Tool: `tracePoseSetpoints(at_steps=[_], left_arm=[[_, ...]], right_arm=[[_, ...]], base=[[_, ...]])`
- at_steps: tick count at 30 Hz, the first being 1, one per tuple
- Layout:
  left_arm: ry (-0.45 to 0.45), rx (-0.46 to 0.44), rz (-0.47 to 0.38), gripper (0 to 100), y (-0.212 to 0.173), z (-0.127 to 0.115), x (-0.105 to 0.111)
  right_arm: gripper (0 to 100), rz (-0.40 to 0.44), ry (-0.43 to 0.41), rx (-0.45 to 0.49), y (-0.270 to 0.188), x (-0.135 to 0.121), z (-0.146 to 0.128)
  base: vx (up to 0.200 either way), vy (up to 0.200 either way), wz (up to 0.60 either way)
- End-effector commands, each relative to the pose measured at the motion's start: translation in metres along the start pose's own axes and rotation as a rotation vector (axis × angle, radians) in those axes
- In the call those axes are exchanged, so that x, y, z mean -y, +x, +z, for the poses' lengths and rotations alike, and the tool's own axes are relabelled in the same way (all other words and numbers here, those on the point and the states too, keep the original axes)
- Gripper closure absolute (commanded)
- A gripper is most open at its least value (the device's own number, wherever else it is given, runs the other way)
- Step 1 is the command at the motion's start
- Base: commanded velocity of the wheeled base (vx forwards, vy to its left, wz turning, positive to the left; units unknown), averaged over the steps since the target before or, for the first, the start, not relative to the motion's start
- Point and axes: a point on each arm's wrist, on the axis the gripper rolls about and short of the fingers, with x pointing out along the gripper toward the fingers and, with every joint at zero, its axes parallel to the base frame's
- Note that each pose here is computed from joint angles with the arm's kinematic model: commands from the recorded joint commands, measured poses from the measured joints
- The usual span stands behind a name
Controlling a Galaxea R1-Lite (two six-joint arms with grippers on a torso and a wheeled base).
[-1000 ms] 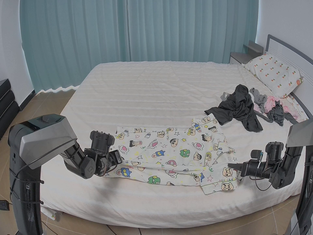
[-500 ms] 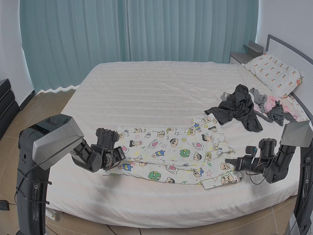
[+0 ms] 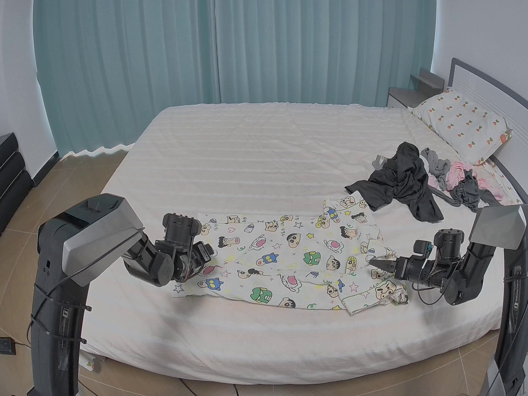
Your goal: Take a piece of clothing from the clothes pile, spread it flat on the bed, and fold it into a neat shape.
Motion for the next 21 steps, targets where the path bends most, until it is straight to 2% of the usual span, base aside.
tracePoseSetpoints(at_steps=[1,6,10,11,14,17,18,19,21], left_arm=[[-0.073,0.044,0.012,0,-0.003,0.024,-0.010],[-0.141,0.047,0.037,0,-0.015,0.043,-0.034],[-0.226,0.002,-0.018,0,-0.039,0.057,-0.048],[-0.277,-0.041,-0.050,0,-0.056,0.061,-0.058],[-0.333,-0.147,-0.107,0,-0.087,0.056,-0.075],[-0.404,-0.228,-0.153,0,-0.118,0.045,-0.089],[-0.404,-0.228,-0.153,0,-0.118,0.045,-0.089],[-0.470,-0.261,-0.193,0,-0.133,0.036,-0.095],[-0.524,-0.269,-0.227,0,-0.143,0.028,-0.100]], right_arm=[[0,-0.054,0.016,0.029,-0.007,0.010,0.004],[0,-0.113,0.036,0.060,-0.024,0.016,0.010],[0,-0.103,0.057,0.083,-0.040,-0.001,0.016],[0,-0.075,0.085,0.103,-0.047,-0.017,0.020],[0,0.000,0.168,0.128,-0.055,-0.049,0.026],[0,0.070,0.241,0.109,-0.055,-0.080,0.025],[0,0.070,0.241,0.109,-0.055,-0.080,0.025],[0,0.103,0.282,0.077,-0.050,-0.093,0.019],[0,0.114,0.313,0.042,-0.044,-0.098,0.011]], base=[[0.000,0.000,0.00],[0.000,0.000,0.00],[0.000,0.000,0.00],[0.000,0.000,0.00],[0.000,0.000,0.00],[0.000,0.000,0.00],[0.000,0.000,0.00],[0.000,0.000,0.00],[0.000,0.000,0.00]])
